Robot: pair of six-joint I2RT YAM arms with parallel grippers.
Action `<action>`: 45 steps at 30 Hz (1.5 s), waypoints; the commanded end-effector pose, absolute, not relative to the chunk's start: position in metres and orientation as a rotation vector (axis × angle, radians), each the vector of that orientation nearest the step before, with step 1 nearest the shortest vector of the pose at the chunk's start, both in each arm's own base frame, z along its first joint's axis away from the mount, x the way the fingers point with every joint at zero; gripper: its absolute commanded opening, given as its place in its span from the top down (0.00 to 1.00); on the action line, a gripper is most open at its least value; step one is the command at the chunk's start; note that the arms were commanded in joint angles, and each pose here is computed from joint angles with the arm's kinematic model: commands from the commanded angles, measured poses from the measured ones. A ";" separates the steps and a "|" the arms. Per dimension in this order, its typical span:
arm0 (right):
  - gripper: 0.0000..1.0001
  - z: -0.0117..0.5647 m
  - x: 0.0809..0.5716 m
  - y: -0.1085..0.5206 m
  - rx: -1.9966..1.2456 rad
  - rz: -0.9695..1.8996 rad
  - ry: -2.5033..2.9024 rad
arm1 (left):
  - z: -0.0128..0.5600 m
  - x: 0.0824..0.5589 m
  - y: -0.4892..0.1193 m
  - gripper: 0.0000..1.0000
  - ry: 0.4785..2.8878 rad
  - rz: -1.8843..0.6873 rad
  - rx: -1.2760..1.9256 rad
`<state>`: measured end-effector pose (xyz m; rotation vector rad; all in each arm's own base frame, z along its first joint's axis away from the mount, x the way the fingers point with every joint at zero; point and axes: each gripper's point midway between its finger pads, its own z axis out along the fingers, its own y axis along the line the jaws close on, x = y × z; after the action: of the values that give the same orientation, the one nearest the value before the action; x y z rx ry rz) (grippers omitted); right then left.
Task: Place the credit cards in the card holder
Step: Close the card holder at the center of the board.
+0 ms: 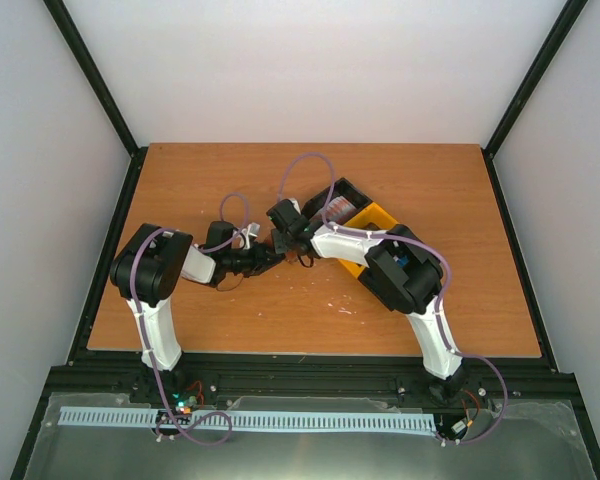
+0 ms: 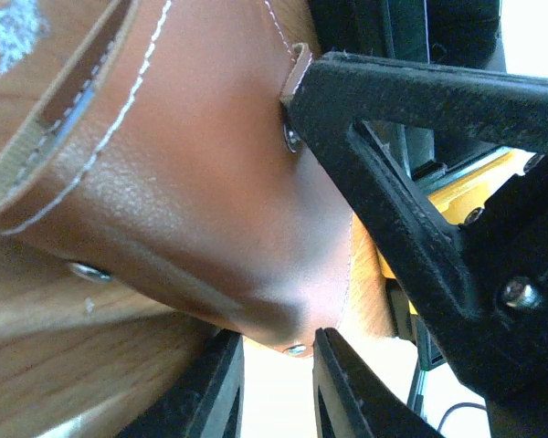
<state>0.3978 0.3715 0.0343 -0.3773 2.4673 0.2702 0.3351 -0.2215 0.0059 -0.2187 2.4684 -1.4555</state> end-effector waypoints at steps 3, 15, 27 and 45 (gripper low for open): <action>0.97 -0.022 0.337 0.342 -0.519 0.198 2.741 | -0.117 0.257 -0.145 0.75 2.919 -0.913 -0.751; 0.97 -0.015 0.341 0.337 -0.473 0.235 2.753 | -0.119 0.256 -0.143 0.75 2.923 -0.905 -0.757; 0.97 -0.019 0.328 0.340 -0.444 0.389 2.799 | -0.120 0.259 -0.142 0.75 2.919 -0.882 -0.764; 0.97 0.010 0.345 0.343 -0.334 0.644 2.727 | -0.128 0.254 -0.138 0.75 2.946 -0.846 -0.744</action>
<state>0.3839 0.3499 0.0379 -0.3126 2.5683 0.6220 0.3406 -0.2169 0.0052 -0.2360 2.4603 -1.4482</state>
